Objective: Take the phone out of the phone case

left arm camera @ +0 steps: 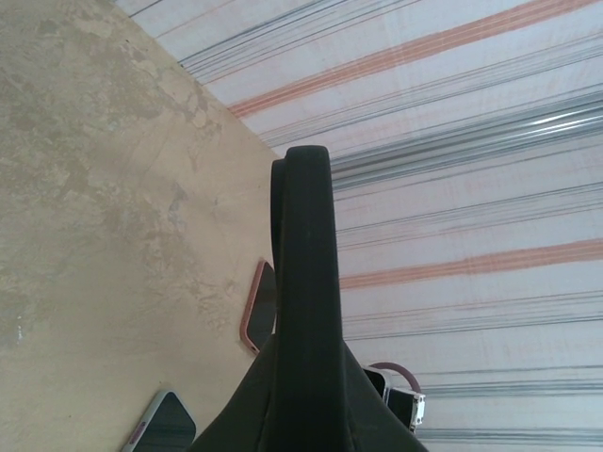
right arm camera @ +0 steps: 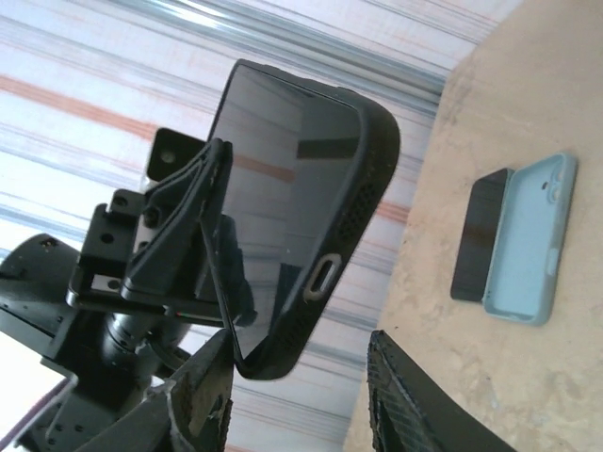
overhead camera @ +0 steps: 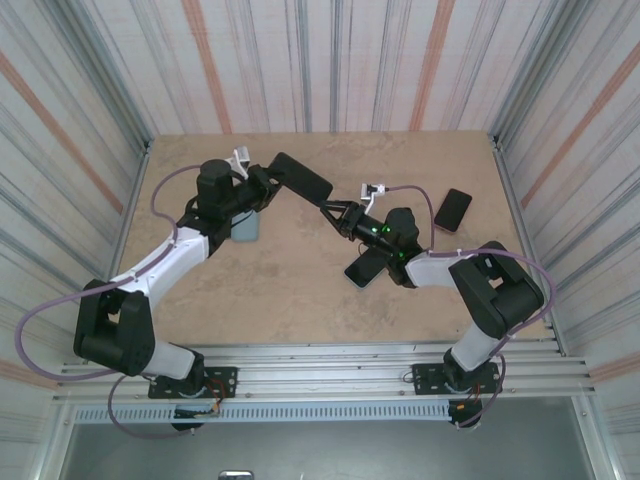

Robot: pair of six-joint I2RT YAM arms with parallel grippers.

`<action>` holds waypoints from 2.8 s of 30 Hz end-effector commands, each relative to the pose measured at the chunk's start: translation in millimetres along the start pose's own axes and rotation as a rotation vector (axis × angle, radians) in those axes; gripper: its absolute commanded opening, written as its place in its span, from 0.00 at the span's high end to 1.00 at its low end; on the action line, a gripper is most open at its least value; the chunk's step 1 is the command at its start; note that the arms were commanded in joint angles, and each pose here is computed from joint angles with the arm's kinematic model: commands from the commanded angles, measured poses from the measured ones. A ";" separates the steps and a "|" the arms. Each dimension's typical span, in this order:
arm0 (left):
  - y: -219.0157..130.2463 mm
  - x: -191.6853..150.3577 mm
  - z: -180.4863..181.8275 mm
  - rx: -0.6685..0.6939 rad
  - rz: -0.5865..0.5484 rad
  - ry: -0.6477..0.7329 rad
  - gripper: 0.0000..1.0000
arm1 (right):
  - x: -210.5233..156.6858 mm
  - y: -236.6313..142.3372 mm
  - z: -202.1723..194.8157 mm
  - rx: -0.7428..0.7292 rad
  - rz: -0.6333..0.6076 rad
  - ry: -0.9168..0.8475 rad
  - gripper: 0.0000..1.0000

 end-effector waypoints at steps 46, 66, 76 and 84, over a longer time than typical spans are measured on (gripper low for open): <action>-26.0 13.6 -40.7 -0.231 -0.054 -0.054 0.94 | 3.2 3.8 40.4 0.247 0.086 -0.181 0.72; -26.6 14.0 -45.6 -0.263 -0.036 -0.063 0.95 | 10.4 9.5 52.1 0.279 0.086 -0.120 0.79; -29.1 11.1 -56.3 -0.303 -0.013 -0.064 0.96 | 13.9 9.5 36.8 0.238 0.078 -0.096 0.87; -31.4 9.7 -66.9 -0.346 0.005 -0.079 0.98 | 14.2 12.1 12.6 0.180 0.079 -0.075 0.91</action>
Point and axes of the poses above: each hand's point on the last joint's axis, 136 mm out from that joint toward the fingers, its own y axis out along the fingers, its own z axis along the line the jaws close on, x = y × z, the point moved 10 cm from there along -y, back along the fingers, and after that the axes turned 2 degrees about y, right-handed, at the moved point
